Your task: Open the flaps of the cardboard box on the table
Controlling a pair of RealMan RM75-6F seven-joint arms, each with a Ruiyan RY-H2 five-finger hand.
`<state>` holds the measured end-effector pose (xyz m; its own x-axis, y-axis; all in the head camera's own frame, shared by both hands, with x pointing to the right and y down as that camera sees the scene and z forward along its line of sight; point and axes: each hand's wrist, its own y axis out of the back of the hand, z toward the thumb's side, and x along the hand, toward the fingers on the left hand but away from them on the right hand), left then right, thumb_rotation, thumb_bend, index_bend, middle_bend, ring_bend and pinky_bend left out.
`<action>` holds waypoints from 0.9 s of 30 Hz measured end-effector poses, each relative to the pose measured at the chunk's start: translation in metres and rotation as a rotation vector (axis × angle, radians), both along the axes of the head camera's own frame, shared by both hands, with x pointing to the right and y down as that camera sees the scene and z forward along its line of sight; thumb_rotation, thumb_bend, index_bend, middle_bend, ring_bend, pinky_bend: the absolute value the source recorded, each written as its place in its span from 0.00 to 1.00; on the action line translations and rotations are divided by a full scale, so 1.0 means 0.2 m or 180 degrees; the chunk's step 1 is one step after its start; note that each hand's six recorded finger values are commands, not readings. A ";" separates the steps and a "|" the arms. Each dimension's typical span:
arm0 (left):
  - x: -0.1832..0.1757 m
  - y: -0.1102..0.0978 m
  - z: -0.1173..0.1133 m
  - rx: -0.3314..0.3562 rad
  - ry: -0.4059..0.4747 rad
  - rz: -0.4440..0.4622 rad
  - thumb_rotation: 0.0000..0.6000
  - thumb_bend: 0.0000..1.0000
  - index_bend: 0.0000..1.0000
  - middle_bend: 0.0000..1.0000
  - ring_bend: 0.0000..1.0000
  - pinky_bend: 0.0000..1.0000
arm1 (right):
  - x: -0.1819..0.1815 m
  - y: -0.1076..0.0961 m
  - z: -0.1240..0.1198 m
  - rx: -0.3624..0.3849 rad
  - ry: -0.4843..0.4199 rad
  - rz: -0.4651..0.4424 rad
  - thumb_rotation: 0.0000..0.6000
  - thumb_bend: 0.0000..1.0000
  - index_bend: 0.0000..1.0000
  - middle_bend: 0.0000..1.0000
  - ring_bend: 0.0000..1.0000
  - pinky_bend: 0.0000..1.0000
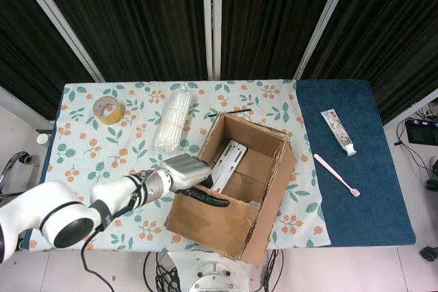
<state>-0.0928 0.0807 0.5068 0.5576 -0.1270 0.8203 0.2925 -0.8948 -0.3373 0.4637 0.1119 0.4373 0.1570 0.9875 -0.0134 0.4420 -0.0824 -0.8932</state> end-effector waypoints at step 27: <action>-0.13 0.09 -0.20 -0.0482 -0.0172 -0.0208 0.00 0.00 0.55 0.66 0.17 0.14 | -0.04 0.03 -0.03 0.0036 -0.0015 -0.0046 1.00 0.91 0.00 0.00 0.00 0.00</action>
